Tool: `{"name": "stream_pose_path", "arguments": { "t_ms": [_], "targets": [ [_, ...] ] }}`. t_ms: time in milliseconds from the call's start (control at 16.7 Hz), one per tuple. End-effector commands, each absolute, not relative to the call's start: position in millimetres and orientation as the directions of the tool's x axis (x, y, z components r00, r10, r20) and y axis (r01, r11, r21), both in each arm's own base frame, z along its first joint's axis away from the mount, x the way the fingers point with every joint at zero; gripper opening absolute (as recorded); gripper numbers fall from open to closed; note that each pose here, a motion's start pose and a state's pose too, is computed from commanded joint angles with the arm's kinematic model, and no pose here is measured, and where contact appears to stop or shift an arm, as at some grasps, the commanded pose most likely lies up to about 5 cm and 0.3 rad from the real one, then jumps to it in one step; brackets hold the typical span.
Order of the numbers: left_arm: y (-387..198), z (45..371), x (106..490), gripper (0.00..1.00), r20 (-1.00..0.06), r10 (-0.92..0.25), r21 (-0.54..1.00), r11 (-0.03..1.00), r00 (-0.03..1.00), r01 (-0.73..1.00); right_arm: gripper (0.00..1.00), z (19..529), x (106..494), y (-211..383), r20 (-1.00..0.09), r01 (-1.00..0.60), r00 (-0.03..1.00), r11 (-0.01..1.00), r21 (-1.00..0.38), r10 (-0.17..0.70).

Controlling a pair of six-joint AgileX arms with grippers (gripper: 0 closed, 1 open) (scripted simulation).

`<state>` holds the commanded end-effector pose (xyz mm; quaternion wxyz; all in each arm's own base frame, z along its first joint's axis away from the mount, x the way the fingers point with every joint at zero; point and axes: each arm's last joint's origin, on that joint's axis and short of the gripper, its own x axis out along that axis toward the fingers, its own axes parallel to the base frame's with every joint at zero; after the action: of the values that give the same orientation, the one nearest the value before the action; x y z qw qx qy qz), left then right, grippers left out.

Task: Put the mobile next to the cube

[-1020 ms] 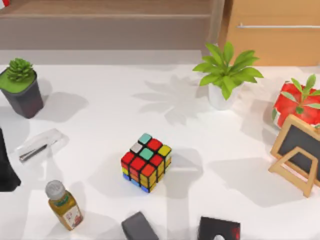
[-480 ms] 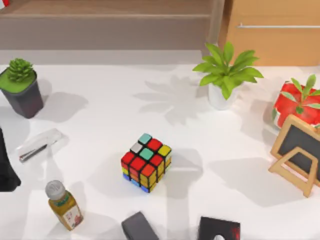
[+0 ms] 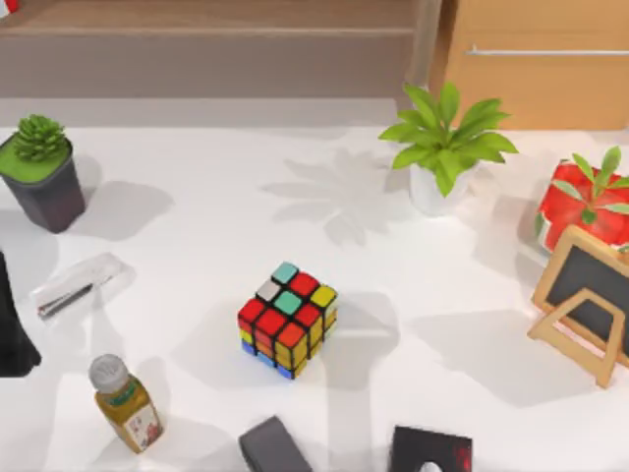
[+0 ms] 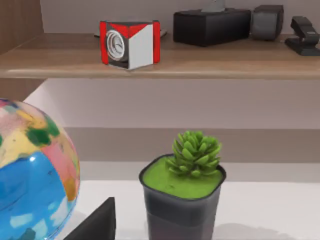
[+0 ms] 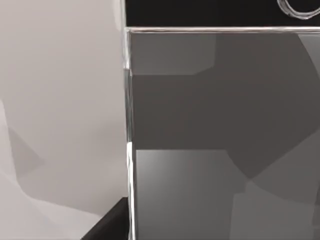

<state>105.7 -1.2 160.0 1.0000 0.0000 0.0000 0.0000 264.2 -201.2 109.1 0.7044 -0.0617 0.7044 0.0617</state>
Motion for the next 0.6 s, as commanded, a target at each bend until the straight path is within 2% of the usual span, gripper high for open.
{"name": "stream_pose_path", "arguments": {
  "t_ms": [600],
  "targets": [
    [-1.2, 160.0, 105.7, 1.0, 0.0, 0.0, 0.0, 1.0, 1.0, 0.0, 0.0, 122.0, 264.5, -200.2, -1.0, -0.171, 0.009, 0.985, 0.0, 0.002]
  ]
}}
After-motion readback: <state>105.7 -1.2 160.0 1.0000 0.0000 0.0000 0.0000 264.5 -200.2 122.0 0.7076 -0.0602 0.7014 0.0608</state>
